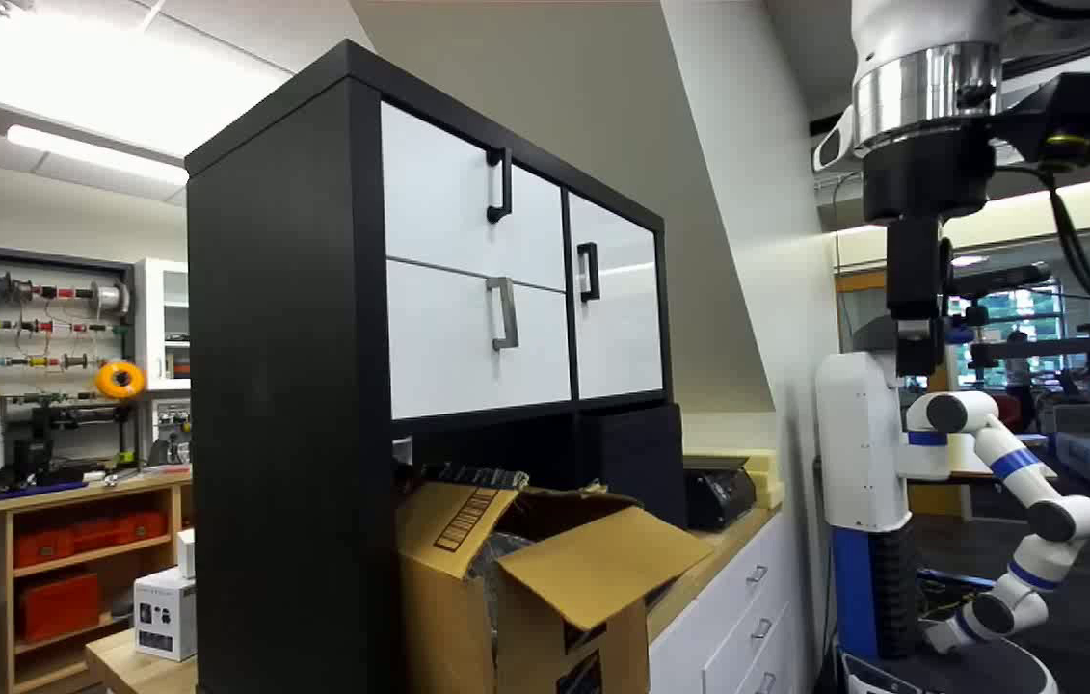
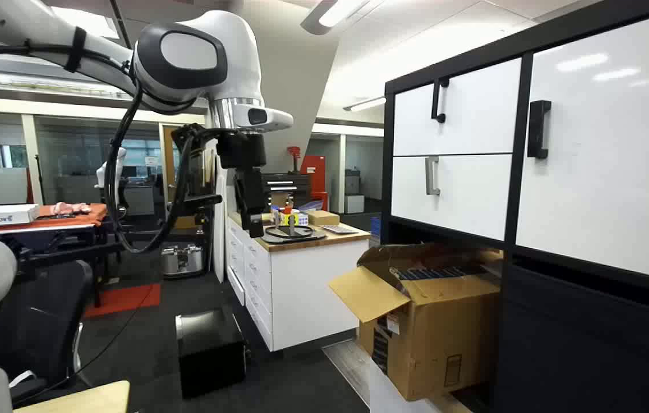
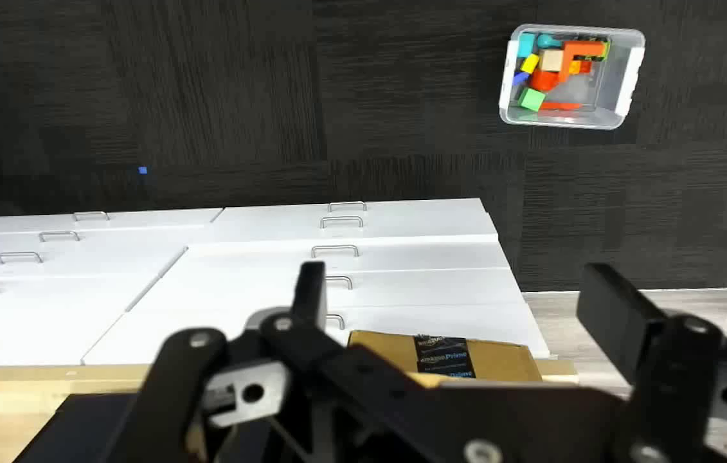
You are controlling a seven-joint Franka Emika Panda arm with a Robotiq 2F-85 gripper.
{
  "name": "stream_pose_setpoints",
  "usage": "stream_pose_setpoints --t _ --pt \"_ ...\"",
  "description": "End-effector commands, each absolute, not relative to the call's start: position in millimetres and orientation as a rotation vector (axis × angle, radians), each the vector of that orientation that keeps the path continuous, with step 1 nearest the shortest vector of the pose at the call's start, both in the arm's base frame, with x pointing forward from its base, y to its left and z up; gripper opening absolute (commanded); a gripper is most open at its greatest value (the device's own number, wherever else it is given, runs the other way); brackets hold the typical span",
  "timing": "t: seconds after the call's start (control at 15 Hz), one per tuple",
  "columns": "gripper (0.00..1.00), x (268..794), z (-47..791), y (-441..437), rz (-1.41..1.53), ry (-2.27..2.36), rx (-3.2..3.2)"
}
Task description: Push in the brown box
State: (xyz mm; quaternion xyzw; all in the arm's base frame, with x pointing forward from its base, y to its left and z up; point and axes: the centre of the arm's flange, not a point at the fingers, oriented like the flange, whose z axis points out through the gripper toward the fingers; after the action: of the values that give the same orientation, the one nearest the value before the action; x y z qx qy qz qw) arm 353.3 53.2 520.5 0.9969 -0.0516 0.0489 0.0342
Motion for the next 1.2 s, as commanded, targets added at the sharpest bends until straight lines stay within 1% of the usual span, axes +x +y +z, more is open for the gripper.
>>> stream_pose_setpoints --t 0.0,0.67,1.13 --pt "1.0 353 521 53 0.152 -0.158 3.066" --pt "1.0 354 517 54 0.157 -0.158 3.062" --pt "1.0 358 460 68 0.105 -0.162 3.066"
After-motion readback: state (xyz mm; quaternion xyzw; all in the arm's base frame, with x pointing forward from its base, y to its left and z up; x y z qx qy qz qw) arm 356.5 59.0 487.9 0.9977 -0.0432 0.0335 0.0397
